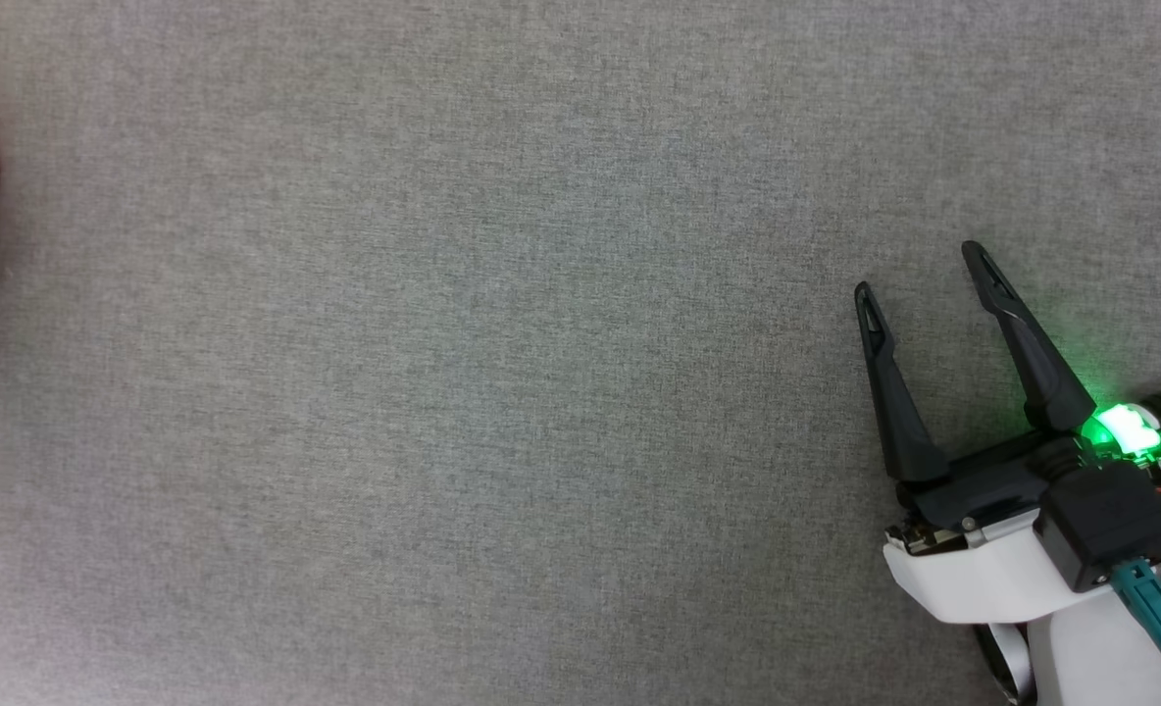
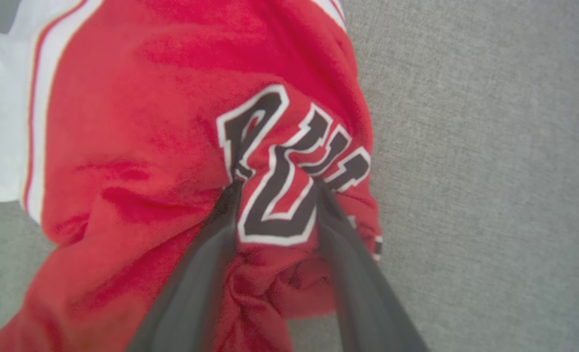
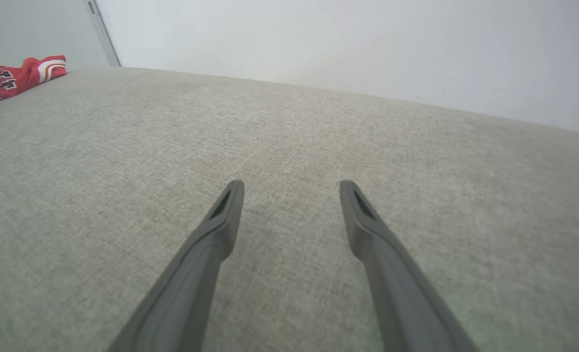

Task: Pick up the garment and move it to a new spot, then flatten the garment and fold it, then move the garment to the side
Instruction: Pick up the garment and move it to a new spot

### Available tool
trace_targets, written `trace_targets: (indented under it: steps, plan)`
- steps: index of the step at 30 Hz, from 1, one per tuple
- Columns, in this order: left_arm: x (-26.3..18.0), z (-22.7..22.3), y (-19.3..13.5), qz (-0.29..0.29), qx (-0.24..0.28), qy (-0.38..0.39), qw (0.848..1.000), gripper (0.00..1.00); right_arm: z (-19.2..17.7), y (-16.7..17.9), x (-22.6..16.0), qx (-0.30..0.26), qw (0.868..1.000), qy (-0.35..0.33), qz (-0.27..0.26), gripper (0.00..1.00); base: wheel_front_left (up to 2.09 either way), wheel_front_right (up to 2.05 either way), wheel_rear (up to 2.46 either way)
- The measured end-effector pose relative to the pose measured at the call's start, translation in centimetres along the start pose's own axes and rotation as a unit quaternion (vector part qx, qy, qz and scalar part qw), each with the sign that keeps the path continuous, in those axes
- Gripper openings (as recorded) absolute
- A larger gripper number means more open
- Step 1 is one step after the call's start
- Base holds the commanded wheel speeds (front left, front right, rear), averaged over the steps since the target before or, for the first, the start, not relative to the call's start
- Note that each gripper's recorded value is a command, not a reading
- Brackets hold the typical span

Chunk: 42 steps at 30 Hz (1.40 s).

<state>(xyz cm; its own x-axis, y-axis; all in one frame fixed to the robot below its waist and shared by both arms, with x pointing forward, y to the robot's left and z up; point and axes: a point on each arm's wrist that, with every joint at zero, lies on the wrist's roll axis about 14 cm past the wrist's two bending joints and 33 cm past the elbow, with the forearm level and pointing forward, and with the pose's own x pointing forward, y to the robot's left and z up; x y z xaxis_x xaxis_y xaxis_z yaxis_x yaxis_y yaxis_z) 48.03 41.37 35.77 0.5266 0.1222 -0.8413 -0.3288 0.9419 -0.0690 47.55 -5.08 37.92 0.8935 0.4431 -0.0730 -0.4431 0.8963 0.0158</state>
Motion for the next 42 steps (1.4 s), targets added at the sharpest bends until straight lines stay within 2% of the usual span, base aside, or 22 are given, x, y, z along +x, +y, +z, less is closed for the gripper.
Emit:
trace_targets:
  steps: [7,10,13,17,22,31,34,37,42]
  plan:
    - [-1.2,0.3,-0.1,-0.009,-0.003,-0.032,0.999,0.0,0.7,0.5,0.0,0.005,1.0,-0.004,0.008,1.0,0.0,0.0,0.0]
    - [-2.6,1.0,-1.2,-0.034,-0.011,-0.068,0.997,0.0,1.5,1.1,-0.2,0.006,1.0,-0.008,0.017,1.0,0.0,0.0,0.0]
    - [-5.3,3.7,-3.9,-0.099,-0.041,-0.142,0.984,0.0,2.5,1.7,-0.7,0.01,1.0,-0.012,0.021,1.0,0.0,0.0,0.0]
    - [-10.3,5.8,-5.0,-0.138,-0.022,-0.213,0.967,0.0,4.5,2.6,-1.9,0.014,0.999,-0.022,0.023,1.0,0.0,0.0,0.0]
    - [-16.3,7.6,-7.6,-0.19,0.008,-0.299,0.935,0.0,7.4,3.0,-3.6,0.011,0.999,-0.045,0.016,1.0,0.0,0.0,0.0]
    - [-25.1,7.6,-15.6,-0.307,0.036,-0.401,0.862,0.0,12.1,4.1,-6.7,-0.013,0.996,-0.092,0.012,1.0,0.0,0.0,0.0]
    - [-27.1,6.6,-19.3,-0.349,0.042,-0.414,0.839,0.0,13.4,3.6,-7.7,-0.011,0.994,-0.108,-0.001,1.0,0.0,0.0,0.0]
    - [-28.7,6.3,-23.1,-0.39,0.026,-0.429,0.814,0.0,14.5,2.3,-8.7,-0.015,0.992,-0.122,-0.024,1.0,0.0,0.0,0.0]
    - [-29.8,5.2,-28.2,-0.429,0.013,-0.441,0.788,0.0,15.3,0.3,-10.2,-0.021,0.989,-0.133,-0.059,1.0,0.0,0.0,0.0]
